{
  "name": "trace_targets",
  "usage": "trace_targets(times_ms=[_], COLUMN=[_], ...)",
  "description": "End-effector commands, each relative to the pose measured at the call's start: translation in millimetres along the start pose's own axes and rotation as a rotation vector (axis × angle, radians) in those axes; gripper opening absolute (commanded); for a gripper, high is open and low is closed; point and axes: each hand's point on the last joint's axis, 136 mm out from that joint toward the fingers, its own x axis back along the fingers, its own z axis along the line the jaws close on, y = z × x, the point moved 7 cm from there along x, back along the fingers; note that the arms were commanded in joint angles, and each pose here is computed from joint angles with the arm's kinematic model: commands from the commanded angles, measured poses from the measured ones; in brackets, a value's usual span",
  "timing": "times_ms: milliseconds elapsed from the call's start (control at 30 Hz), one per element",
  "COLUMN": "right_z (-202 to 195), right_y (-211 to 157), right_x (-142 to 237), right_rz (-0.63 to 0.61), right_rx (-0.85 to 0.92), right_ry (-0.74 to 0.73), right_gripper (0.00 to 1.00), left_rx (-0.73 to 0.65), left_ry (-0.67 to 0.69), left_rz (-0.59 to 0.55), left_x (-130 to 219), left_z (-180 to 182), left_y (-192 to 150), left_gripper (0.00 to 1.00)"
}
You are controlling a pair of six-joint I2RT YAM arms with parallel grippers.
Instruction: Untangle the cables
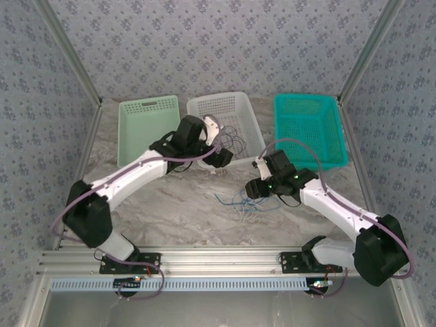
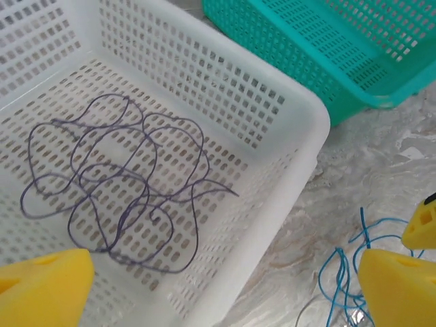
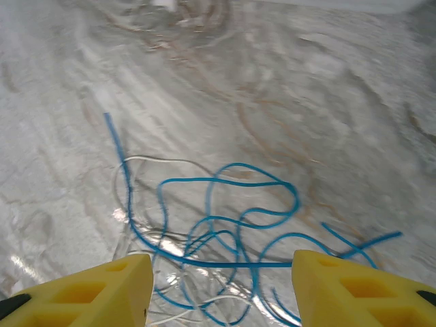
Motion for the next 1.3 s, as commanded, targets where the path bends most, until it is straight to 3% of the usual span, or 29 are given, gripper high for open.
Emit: trace_targets(times_ms=[0,233,467,700,1100,1267], right_z=[25,71,92,94,94,94], right_y=[11,23,25,24,8,5], right_x=[6,-22,-67,-95,-132,-141], right_rz=[-0.014,0.055,0.159,0.203,0.314,0.327], right_rx=[0.16,0.361,0.415,0.431,0.459,0.471], right_ry=[0.031,0.108,0.136,0.126,0.074,0.023], right_gripper=[0.58,0.56,0.48,0.48,0.39,0.19], left_rx=[0.077,0.207,0.402,0.434,0.493,0.501], left_ry=[0.091,0.281,0.455,0.545,0.638,0.653], left_rz=[-0.083,-0.091,-0.1,-0.117,-0.158,-0.178], left_x=[7,36,79,113,138,142], left_z=[11,36,78,86,97,98], left_y=[-6,-34,-69,-91,-111,-112], left_gripper=[0.99,0.99,1.0,0.99,0.99,0.99])
